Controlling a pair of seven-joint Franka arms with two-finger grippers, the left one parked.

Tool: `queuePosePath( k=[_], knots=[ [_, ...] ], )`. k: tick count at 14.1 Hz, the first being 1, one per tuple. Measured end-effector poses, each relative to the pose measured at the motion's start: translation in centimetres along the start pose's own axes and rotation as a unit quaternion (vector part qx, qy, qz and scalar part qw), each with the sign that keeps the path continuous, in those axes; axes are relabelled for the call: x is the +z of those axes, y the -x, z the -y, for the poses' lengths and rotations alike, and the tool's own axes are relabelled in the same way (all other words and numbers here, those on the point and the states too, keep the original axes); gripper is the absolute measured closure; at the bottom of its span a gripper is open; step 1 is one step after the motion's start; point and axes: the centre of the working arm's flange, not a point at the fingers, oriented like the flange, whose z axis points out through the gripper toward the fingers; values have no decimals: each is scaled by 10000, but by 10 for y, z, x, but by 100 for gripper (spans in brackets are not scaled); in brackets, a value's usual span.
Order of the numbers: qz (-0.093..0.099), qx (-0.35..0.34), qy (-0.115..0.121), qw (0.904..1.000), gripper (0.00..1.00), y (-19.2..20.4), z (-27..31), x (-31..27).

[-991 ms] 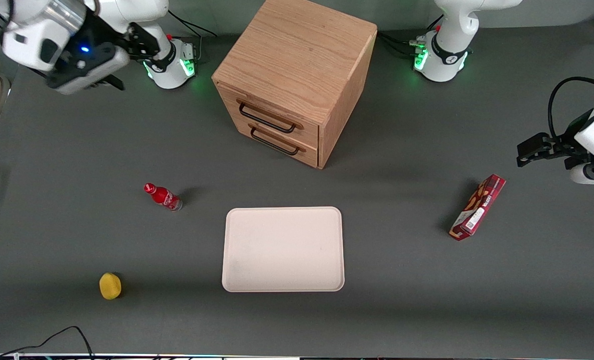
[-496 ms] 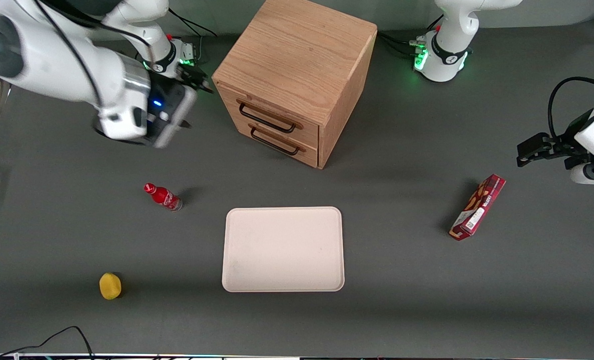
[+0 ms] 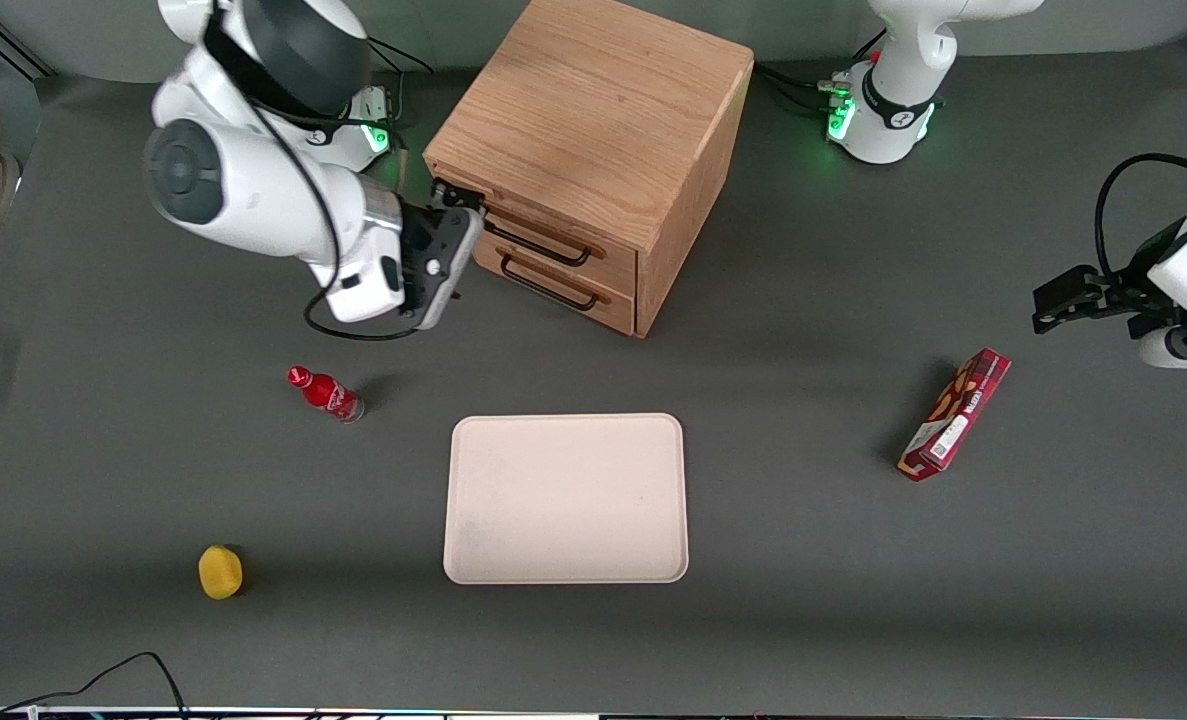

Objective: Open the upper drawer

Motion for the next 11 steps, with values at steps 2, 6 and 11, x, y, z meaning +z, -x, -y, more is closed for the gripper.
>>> queuePosePath(
  k=[2,6,11],
  knots=[
    [48,-48,41,10000,0,1,5,28],
    [115,-230,173,9995,0,14,7,61],
    [139,-228,278,9993,0,27,7,86]
  ],
)
